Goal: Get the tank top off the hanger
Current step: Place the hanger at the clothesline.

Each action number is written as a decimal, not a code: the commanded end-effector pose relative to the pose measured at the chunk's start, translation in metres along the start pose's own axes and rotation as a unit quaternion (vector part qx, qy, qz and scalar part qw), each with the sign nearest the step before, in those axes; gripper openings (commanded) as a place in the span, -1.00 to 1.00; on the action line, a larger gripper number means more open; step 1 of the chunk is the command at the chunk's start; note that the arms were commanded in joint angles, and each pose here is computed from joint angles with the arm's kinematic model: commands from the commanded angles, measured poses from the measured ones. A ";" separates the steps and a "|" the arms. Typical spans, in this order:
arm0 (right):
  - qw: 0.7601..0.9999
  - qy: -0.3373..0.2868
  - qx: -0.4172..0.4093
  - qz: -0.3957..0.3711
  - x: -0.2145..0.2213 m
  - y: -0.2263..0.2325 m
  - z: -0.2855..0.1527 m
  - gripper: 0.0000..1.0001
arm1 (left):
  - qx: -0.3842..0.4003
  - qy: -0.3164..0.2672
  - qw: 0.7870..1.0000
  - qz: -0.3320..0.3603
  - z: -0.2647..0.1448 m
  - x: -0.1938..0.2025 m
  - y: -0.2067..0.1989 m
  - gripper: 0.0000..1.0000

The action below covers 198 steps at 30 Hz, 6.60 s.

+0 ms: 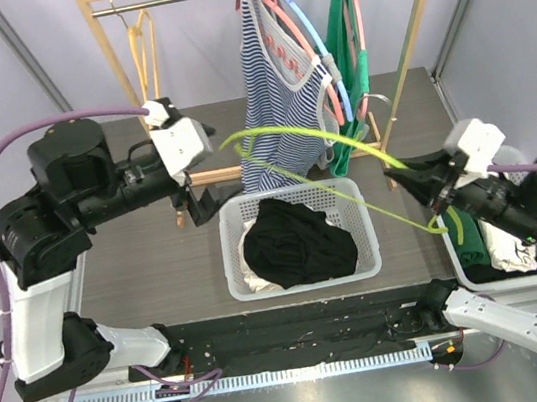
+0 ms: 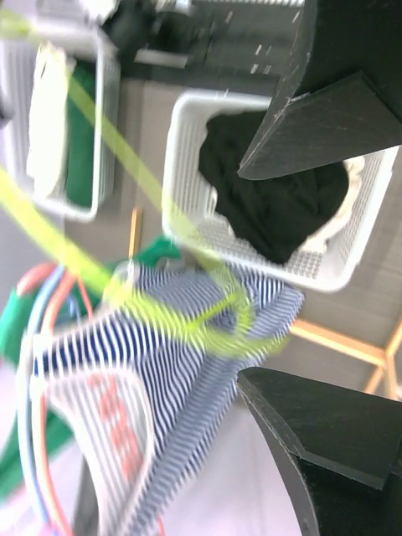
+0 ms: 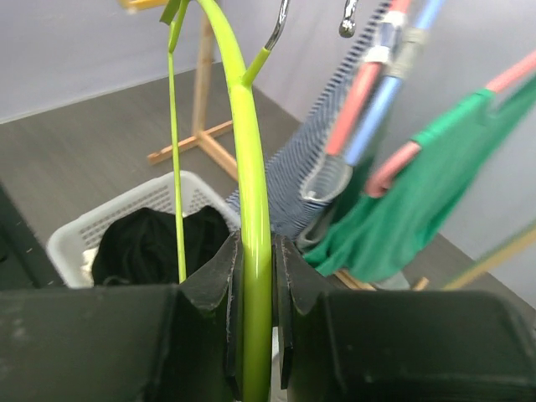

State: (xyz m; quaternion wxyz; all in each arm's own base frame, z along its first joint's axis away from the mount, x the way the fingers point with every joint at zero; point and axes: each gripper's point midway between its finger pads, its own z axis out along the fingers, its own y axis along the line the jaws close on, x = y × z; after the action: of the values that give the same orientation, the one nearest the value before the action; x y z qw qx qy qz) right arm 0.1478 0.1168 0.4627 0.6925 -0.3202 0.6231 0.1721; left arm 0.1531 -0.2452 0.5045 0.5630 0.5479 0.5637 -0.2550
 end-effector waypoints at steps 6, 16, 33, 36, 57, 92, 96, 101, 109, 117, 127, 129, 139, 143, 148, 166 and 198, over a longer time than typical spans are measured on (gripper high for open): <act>0.975 -0.016 -0.222 0.007 -0.018 0.075 0.033 -0.98 | 0.009 0.019 0.999 0.024 0.002 0.014 0.000 0.99; 0.966 -0.040 -0.255 -0.019 -0.022 0.085 0.030 -0.98 | 0.138 0.051 0.989 0.011 -0.013 0.039 -0.051 0.99; 0.972 -0.067 -0.219 -0.045 -0.031 0.072 0.038 -0.98 | 0.165 0.057 0.983 -0.053 -0.006 0.044 -0.063 -0.40; 0.975 -0.071 -0.200 -0.059 -0.028 0.066 0.041 -0.98 | 0.165 0.058 0.983 -0.057 -0.009 0.044 -0.064 -0.66; 0.993 -0.074 -0.082 -0.042 -0.018 0.029 0.052 0.36 | 0.103 0.007 0.993 -0.062 -0.061 0.030 -0.060 -1.00; 0.964 -0.120 0.172 0.165 -0.044 -0.055 0.024 0.99 | -0.482 -0.039 0.854 -0.191 -0.141 0.029 0.135 -1.00; 0.963 -0.112 0.170 0.174 -0.040 -0.054 0.035 1.00 | -0.533 -0.023 0.828 -0.174 -0.147 0.029 0.159 -0.99; 0.966 -0.098 0.162 0.177 -0.035 -0.049 0.048 0.99 | -0.558 0.012 0.816 -0.149 -0.138 0.033 0.179 -0.99; 0.967 -0.092 0.155 0.178 -0.032 -0.046 0.055 1.00 | -0.550 0.057 0.830 -0.068 -0.102 0.025 0.179 -1.00; 0.968 -0.087 0.156 0.174 -0.022 -0.044 0.051 0.99 | -0.585 0.073 0.806 -0.056 -0.099 0.025 0.193 -1.00; 0.969 -0.088 0.151 0.173 -0.013 -0.041 0.045 1.00 | -0.602 0.102 0.791 -0.033 -0.073 0.023 0.201 -1.00; 0.969 -0.089 0.151 0.174 -0.009 -0.040 0.044 0.99 | -0.605 0.118 0.787 -0.027 -0.061 0.028 0.204 -1.00; 0.971 -0.089 0.151 0.165 -0.009 -0.040 0.037 0.99 | -0.655 0.162 0.738 -0.013 -0.026 0.048 0.219 -1.00; 0.971 -0.086 0.149 0.168 -0.008 -0.039 0.036 0.99 | -0.665 0.170 0.728 -0.006 -0.026 0.048 0.221 -1.00; 0.971 -0.077 0.146 0.174 -0.010 -0.038 0.039 1.00 | -0.677 0.176 0.715 -0.004 -0.028 0.051 0.222 -1.00; 0.966 -0.083 0.130 0.206 -0.042 -0.038 0.040 1.00 | -0.666 0.202 0.717 -0.019 -0.030 0.085 0.216 -0.99; 0.953 0.034 0.233 0.191 -0.045 -0.073 0.195 1.00 | -0.465 0.073 0.882 -0.032 -0.104 0.023 0.142 1.00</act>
State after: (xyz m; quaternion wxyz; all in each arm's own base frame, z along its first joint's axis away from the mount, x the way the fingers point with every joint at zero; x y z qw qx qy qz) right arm 0.3032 0.1982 0.5397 0.6835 -0.0481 0.6996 0.2027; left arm 0.2687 -0.0925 0.5655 0.7155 0.1491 0.6732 0.1121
